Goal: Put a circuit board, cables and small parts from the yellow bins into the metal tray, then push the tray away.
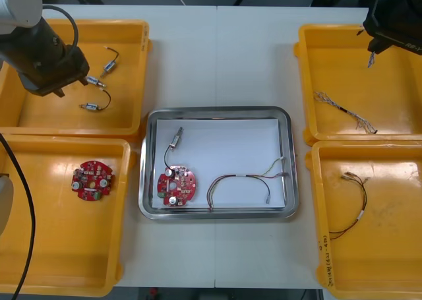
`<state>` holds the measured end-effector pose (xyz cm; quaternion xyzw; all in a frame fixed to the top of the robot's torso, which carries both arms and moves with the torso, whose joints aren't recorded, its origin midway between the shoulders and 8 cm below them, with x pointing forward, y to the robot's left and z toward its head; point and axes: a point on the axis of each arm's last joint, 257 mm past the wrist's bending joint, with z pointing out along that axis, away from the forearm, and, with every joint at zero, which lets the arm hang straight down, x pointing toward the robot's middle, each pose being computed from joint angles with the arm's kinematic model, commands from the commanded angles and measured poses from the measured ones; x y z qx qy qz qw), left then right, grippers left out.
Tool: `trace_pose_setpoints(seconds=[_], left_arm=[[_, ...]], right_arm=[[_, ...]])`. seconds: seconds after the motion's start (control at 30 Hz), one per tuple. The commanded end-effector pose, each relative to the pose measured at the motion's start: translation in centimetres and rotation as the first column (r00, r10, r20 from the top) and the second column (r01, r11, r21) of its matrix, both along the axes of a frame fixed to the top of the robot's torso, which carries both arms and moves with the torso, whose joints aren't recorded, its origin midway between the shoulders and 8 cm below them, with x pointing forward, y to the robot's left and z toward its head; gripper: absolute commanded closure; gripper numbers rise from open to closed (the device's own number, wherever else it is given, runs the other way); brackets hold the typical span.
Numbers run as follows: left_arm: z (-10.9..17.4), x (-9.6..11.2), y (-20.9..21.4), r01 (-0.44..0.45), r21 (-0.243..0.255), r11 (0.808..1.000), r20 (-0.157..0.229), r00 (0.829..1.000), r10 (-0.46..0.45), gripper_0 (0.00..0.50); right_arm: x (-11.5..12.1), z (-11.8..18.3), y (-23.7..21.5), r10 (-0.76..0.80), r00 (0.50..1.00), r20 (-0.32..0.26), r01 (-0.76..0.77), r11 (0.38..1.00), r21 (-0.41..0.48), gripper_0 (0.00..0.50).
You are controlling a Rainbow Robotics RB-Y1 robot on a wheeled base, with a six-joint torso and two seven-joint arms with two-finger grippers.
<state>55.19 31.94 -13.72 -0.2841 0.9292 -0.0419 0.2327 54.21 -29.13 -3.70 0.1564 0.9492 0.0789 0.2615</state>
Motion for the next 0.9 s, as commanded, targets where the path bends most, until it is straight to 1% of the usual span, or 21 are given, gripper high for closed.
trace_pose_setpoints(seconds=[0.03,0.1,0.2,0.23,0.33,0.37,0.4,0.5,0.53,0.57,0.77,0.83,0.9], left_arm=[[4.3,2.8,1.0,-0.075,-0.020,0.997,0.106,0.991,0.076,0.000],[4.5,3.3,0.8,-0.071,-0.022,0.997,0.120,0.990,0.073,0.000],[4.8,3.8,0.7,-0.067,-0.022,0.998,0.140,0.988,0.069,0.000],[4.8,3.9,0.7,-0.067,-0.021,0.998,0.141,0.988,0.069,0.000],[5.0,4.3,0.6,-0.064,-0.013,0.998,0.154,0.986,0.065,0.000],[5.1,4.5,0.5,-0.063,-0.010,0.998,0.158,0.985,0.064,0.000],[5.2,4.7,0.5,-0.062,-0.004,0.998,0.161,0.985,0.062,0.000],[5.1,5.2,0.5,-0.064,-0.007,0.998,0.164,0.984,0.064,0.000],[5.2,5.5,0.5,-0.063,-0.002,0.998,0.170,0.983,0.063,0.000],[5.2,5.6,0.5,-0.065,-0.003,0.998,0.169,0.984,0.064,0.000],[4.7,7.1,1.2,-0.084,0.000,0.996,0.185,0.979,0.082,0.000],[4.3,7.4,1.4,-0.088,-0.002,0.996,0.190,0.978,0.087,0.000],[4.1,7.7,1.6,-0.093,0.000,0.996,0.197,0.976,0.091,0.000]], right_arm=[[-1.8,1.3,0.1,0.129,0.991,0.016,-0.127,0.986,-0.106,0.500],[-2.6,1.2,0.9,0.183,0.983,0.014,-0.179,0.976,-0.127,0.500],[-3.8,1.4,2.2,0.307,0.952,0.012,-0.301,0.938,-0.175,0.500],[-4.0,1.4,2.4,0.325,0.946,0.010,-0.318,0.931,-0.179,0.500],[-5.2,1.2,3.4,0.441,0.897,0.000,-0.431,0.875,-0.220,0.500],[-5.4,1.1,3.7,0.459,0.888,-0.002,-0.448,0.865,-0.225,0.500],[-5.9,1.1,4.2,0.504,0.864,-0.005,-0.490,0.837,-0.242,0.500],[-6.6,0.8,5.1,0.576,0.818,-0.018,-0.558,0.784,-0.271,0.500],[-6.8,0.7,5.5,0.611,0.791,-0.025,-0.590,0.752,-0.295,0.500],[-6.9,0.7,5.6,0.624,0.781,-0.030,-0.601,0.739,-0.305,0.500],[-7.8,-0.3,7.9,0.760,0.641,-0.105,-0.713,0.540,-0.447,0.500],[-8.0,-0.5,8.7,0.789,0.602,-0.124,-0.732,0.482,-0.482,0.500],[-8.2,-0.8,9.4,0.811,0.569,-0.137,-0.750,0.443,-0.492,0.500]])
